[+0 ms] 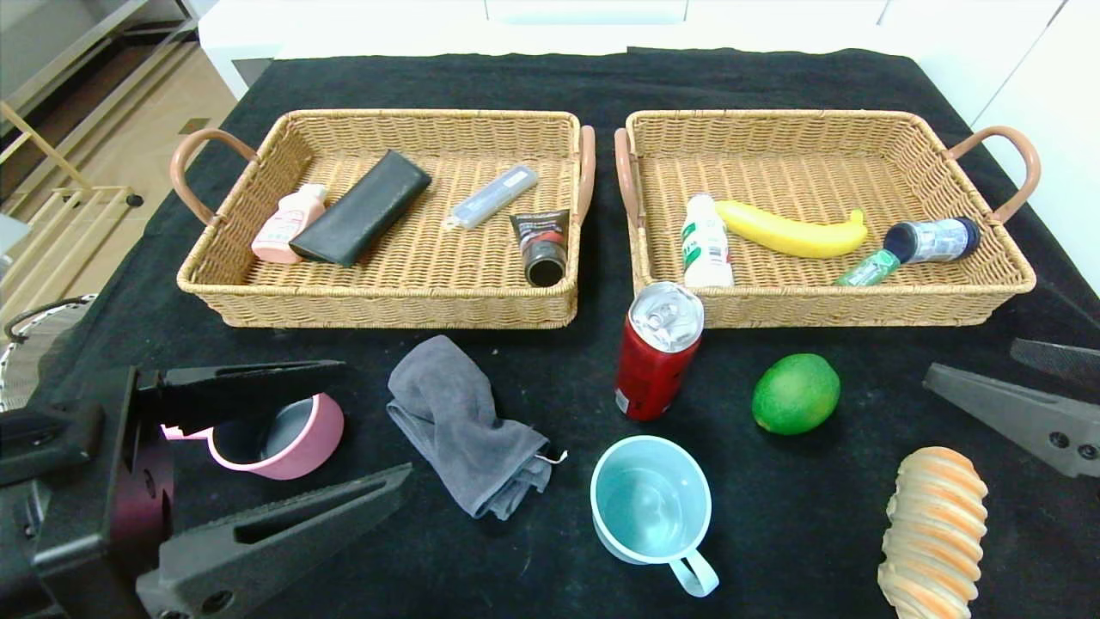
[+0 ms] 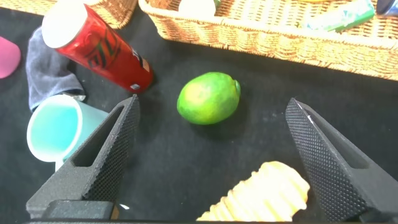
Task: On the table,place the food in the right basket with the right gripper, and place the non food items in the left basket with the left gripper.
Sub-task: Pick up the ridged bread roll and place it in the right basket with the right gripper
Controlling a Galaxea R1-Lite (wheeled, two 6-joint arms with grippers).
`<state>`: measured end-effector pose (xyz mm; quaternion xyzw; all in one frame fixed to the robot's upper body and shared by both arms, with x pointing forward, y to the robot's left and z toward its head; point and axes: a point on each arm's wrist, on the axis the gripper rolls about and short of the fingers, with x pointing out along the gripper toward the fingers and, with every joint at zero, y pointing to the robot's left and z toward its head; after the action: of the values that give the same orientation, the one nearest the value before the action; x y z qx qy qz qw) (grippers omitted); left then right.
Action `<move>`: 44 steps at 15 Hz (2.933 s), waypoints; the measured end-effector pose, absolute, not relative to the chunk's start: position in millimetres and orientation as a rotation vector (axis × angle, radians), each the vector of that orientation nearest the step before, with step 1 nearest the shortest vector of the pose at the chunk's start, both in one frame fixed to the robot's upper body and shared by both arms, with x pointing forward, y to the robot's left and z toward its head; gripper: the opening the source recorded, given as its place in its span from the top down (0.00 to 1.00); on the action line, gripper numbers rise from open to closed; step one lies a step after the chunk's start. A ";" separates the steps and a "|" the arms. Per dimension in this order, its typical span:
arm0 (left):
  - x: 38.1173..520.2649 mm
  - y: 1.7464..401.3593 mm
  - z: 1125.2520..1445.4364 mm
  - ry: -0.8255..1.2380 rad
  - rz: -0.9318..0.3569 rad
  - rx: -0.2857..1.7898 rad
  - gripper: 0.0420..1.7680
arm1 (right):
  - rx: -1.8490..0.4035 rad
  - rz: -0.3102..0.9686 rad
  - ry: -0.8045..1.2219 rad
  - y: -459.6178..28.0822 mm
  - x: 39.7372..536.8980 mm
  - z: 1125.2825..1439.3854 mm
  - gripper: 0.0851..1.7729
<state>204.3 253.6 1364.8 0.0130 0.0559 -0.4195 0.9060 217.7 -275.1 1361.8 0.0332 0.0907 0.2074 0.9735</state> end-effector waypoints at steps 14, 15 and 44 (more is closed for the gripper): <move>202.7 255.0 1365.8 0.106 -0.852 0.030 0.03 | 0.260 -0.052 0.613 -280.8 228.1 1357.5 0.04; 202.6 255.0 1365.9 0.105 -0.852 0.030 0.03 | 0.284 -0.070 0.634 -278.7 232.3 1354.7 0.04; 201.3 255.9 1364.9 0.105 -0.852 0.031 0.03 | 0.486 -0.191 0.948 -268.8 275.8 1285.5 0.35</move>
<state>201.3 255.9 1364.9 0.0148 0.0509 -0.4131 0.9092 275.8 -268.8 1285.5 0.2314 0.4512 -0.0908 0.8571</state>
